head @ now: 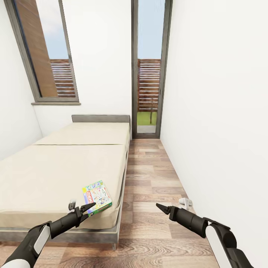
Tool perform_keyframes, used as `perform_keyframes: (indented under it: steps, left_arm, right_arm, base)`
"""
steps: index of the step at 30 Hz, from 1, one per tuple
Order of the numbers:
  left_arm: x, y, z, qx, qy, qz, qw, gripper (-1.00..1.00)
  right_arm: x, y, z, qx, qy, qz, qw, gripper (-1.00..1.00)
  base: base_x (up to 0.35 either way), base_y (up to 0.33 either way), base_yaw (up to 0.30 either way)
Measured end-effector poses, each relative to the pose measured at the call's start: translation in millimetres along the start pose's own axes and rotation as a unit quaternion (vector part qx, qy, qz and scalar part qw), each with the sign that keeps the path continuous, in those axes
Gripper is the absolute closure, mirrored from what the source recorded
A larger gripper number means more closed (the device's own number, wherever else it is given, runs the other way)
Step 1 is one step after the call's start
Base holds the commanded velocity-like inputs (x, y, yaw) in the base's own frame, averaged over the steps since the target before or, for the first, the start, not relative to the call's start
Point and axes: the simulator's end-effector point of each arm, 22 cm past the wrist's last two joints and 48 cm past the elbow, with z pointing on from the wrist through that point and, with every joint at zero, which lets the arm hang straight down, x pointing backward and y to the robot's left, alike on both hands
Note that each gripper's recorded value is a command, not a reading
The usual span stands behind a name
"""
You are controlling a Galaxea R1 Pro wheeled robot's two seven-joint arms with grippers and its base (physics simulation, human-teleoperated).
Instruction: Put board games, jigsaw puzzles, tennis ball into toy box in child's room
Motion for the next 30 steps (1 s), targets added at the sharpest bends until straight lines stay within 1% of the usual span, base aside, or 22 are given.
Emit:
perform_keyframes:
  steps: [30]
  left_arm:
    - [-0.3,-0.2,0.0,0.000,-0.001,0.000,1.0000,-1.00]
  right_arm:
    - [0.2,-0.1,0.0,0.000,0.000,0.000,1.0000,-1.00]
  base:
    - [0.004,0.012,0.000]
